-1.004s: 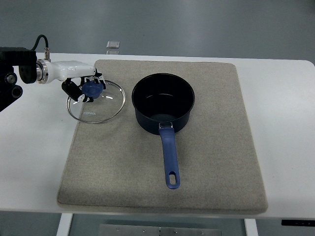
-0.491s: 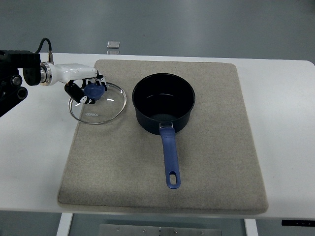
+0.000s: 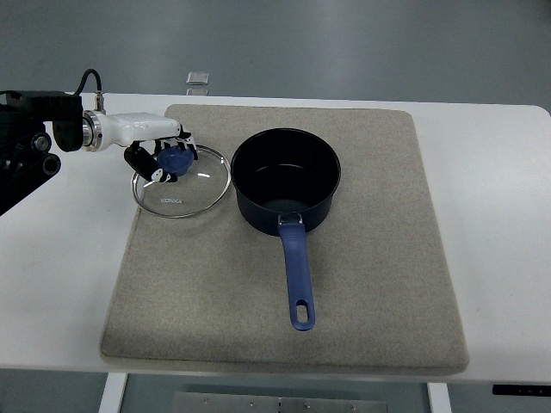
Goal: Open pot lid and place left with left hand
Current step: 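Open the left hand fingers and release the lid knob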
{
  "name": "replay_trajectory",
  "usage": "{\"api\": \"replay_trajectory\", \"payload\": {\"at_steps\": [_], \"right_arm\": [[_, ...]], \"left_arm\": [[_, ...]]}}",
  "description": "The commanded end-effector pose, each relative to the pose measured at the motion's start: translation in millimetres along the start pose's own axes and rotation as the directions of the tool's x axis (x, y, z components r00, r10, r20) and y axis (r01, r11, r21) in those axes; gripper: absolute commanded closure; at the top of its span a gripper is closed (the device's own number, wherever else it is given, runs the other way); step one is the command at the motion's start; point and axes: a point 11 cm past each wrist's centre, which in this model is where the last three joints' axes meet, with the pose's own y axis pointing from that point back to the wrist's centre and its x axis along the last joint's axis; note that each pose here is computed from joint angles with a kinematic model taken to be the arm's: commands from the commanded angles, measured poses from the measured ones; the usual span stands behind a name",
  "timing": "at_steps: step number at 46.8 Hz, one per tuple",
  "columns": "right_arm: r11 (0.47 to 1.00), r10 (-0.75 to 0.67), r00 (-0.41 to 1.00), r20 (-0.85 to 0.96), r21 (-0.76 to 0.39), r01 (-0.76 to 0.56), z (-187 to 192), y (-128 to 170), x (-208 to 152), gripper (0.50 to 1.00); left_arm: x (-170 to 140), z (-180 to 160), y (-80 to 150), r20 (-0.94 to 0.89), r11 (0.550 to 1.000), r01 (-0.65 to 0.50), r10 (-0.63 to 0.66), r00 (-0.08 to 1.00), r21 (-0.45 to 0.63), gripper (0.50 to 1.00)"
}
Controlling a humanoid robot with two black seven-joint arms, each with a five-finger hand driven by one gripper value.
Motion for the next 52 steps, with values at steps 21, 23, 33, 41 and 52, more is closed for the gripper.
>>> {"api": "replay_trajectory", "payload": {"at_steps": [21, 23, 33, 41, 52], "right_arm": [[1.0, 0.0, 1.0, 0.0, 0.0, 0.0, 0.0, 0.0, 0.0, 0.585], [1.0, 0.0, 1.0, 0.001, 0.0, 0.0, -0.1, 0.0, 0.0, 0.585], [1.0, 0.0, 1.0, 0.0, 0.0, 0.0, 0.0, 0.0, 0.0, 0.585], [1.0, 0.0, 1.0, 0.0, 0.0, 0.0, 0.0, 0.0, 0.0, 0.585], [1.0, 0.0, 1.0, 0.0, 0.0, 0.0, 0.0, 0.0, 0.0, 0.585]], "left_arm": [[1.6, -1.0, 0.4, -0.001, 1.0, -0.028, 0.028, 1.0, 0.001, 0.607], [3.0, -3.6, 2.4, -0.009, 0.999, -0.032, 0.032, 0.999, 0.006, 0.551], [11.7, -11.9, 13.9, -0.088, 0.998, -0.064, 0.064, 0.994, 0.003, 0.512], [20.7, -14.6, 23.8, -0.28, 0.993, -0.111, 0.096, 0.955, -0.039, 0.51], [32.4, -12.9, 29.7, -0.568, 0.972, -0.214, 0.121, 0.814, -0.1, 0.51]]}}
